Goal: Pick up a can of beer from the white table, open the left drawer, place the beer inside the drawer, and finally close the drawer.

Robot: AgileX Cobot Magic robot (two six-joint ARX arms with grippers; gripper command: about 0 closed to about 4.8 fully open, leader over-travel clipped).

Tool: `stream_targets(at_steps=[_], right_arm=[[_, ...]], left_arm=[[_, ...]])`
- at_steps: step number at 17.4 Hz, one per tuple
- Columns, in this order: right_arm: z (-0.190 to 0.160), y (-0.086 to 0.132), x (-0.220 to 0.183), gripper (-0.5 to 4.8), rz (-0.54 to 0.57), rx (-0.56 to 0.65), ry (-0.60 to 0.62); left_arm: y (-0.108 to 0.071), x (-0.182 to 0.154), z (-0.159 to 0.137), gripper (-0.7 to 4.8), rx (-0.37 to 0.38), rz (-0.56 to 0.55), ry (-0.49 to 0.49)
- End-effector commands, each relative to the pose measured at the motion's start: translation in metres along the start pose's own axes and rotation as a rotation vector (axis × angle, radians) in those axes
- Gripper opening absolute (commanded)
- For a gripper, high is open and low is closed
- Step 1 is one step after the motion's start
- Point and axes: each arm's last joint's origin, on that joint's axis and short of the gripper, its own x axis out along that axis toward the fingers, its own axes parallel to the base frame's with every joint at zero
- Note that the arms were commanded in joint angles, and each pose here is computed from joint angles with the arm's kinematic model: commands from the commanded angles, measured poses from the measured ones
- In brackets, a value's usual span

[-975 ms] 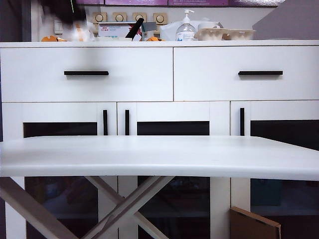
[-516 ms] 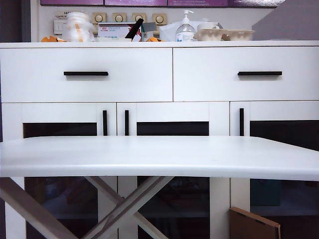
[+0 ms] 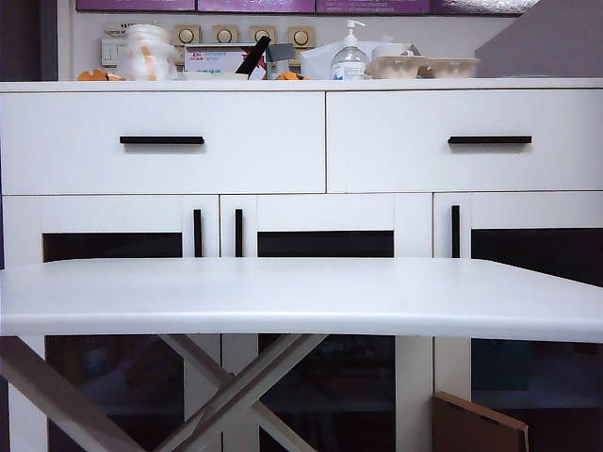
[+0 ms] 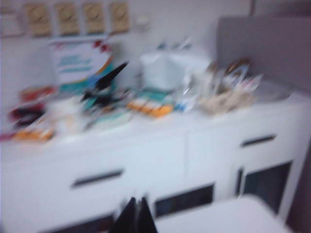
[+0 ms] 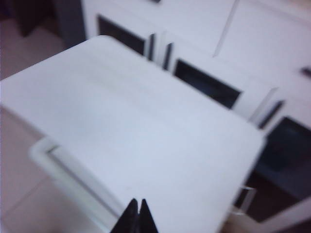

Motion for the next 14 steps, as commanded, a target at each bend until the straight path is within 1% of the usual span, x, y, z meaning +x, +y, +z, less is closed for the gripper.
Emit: stream_targets(at_steps=[1, 2, 4, 5, 6, 8, 9, 10, 11, 13, 14], right_arm=[[-0.024, 0.004, 0.008, -0.04, 0.056, 0.042, -0.069], [-0.036, 0.006, 0.014, -0.04, 0.056, 0.053, -0.127], [-0.058, 0.009, 0.026, -0.04, 0.054, 0.070, -0.215], [-0.071, 0.011, 0.033, -0.04, 0.055, 0.087, -0.250], [-0.081, 0.012, 0.040, -0.04, 0.056, 0.089, -0.261], [-0.097, 0.016, 0.053, -0.01, 0.056, 0.083, -0.232], [-0.101, 0.017, 0.058, -0.01, 0.055, 0.080, -0.212], [-0.104, 0.018, 0.064, -0.01, 0.055, 0.076, -0.190], [-0.107, 0.019, 0.067, -0.01, 0.056, 0.074, -0.178], [-0.110, 0.020, 0.072, -0.01, 0.056, 0.072, -0.178], [-0.112, 0.021, 0.076, -0.01, 0.048, 0.074, -0.179]], left_arm=[[-0.002, -0.053, -0.006, -0.05, 0.042, 0.050, 0.007], [-0.003, -0.074, -0.010, -0.05, 0.044, 0.064, -0.006], [-0.004, -0.100, -0.026, -0.05, 0.044, 0.088, 0.012], [-0.005, -0.111, -0.042, -0.05, 0.042, 0.107, 0.037], [-0.005, -0.119, -0.058, -0.05, 0.036, 0.125, 0.039], [-0.008, -0.130, -0.103, -0.05, -0.032, 0.128, -0.031], [-0.009, -0.128, -0.126, -0.05, -0.052, 0.128, -0.053], [-0.009, -0.119, -0.162, -0.05, -0.071, 0.132, -0.058], [-0.010, -0.105, -0.201, -0.05, -0.085, 0.143, -0.038], [-0.011, -0.080, -0.261, -0.05, -0.092, 0.141, 0.025], [-0.011, -0.064, -0.292, -0.05, -0.123, 0.145, 0.074]])
